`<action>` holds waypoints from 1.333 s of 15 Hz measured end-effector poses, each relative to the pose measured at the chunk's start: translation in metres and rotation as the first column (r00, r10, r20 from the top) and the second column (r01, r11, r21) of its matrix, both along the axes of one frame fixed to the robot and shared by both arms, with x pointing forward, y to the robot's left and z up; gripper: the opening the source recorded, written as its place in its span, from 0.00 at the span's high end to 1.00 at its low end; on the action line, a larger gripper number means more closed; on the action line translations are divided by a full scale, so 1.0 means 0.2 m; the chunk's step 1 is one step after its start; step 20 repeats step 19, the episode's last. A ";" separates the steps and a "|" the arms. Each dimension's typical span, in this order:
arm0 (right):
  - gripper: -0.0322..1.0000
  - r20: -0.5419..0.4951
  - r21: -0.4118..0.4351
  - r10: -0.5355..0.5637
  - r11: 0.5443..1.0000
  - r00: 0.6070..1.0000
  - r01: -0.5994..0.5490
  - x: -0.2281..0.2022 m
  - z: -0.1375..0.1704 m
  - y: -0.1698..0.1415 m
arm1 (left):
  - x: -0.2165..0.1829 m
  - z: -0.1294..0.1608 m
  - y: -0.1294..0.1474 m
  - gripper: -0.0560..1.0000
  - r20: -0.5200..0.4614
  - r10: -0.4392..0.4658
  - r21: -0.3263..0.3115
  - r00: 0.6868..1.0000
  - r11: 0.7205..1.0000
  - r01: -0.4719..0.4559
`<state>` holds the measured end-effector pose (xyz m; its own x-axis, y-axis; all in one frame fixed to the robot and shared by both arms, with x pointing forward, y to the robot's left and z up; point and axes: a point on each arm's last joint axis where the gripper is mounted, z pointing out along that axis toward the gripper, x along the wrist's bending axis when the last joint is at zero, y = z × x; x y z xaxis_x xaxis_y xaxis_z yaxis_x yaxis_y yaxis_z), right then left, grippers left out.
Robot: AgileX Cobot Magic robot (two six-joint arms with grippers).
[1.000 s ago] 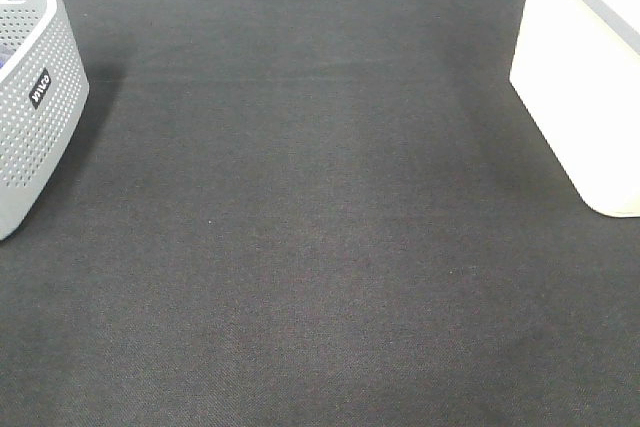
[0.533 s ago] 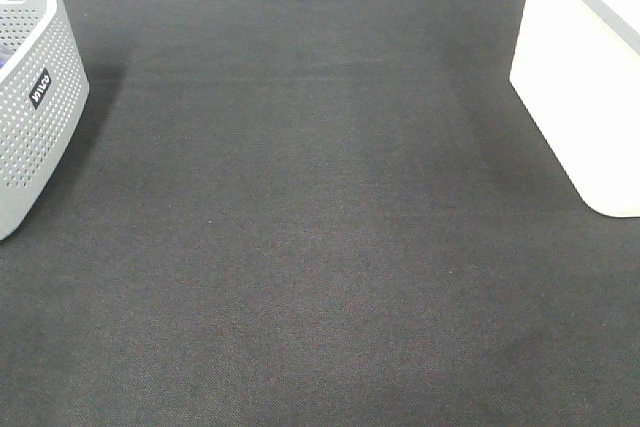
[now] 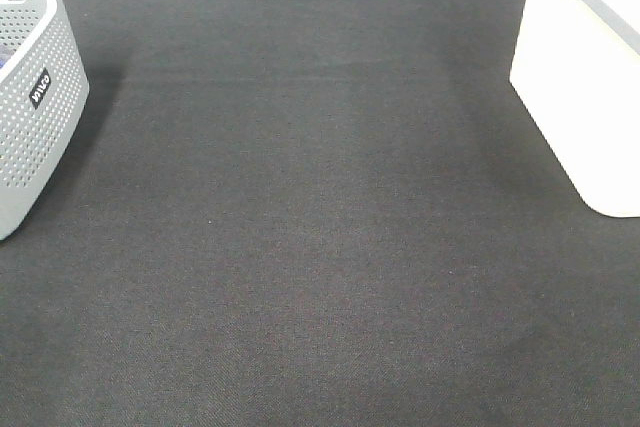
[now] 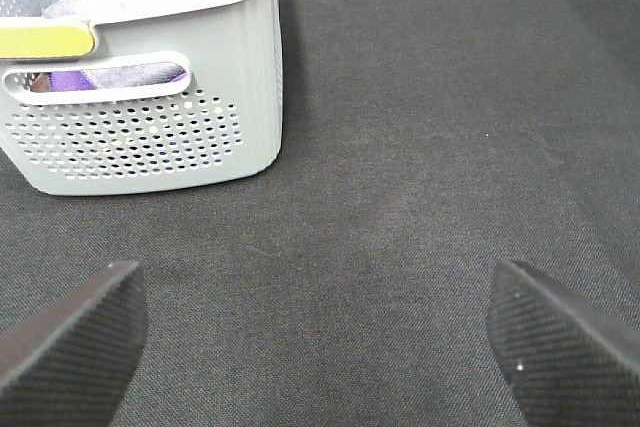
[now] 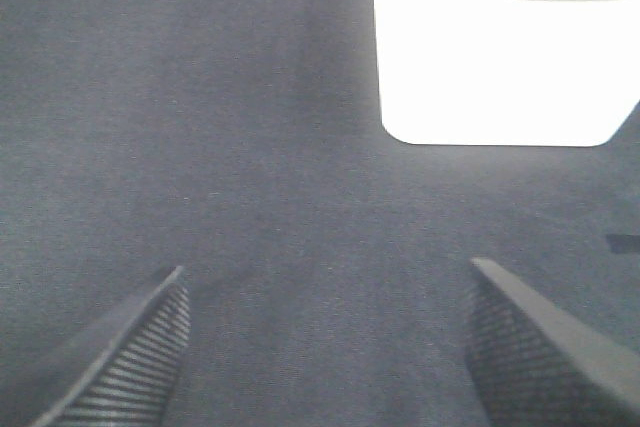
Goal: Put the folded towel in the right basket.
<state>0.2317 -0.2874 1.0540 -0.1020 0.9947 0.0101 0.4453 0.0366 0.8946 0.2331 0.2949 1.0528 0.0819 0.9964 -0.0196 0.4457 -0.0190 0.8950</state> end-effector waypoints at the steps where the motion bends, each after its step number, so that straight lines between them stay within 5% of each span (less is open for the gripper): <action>1: 0.28 0.000 0.003 0.002 1.000 1.000 -0.002 0.00 0.00 0.00 | 0.00 0.00 0.00 0.12 0.000 0.000 0.000 1.000 1.000 0.000; 20: 0.28 0.000 0.004 0.004 1.000 1.000 -0.004 0.00 0.00 0.00 | 0.00 0.00 0.00 0.12 0.000 0.000 0.000 1.000 1.000 0.000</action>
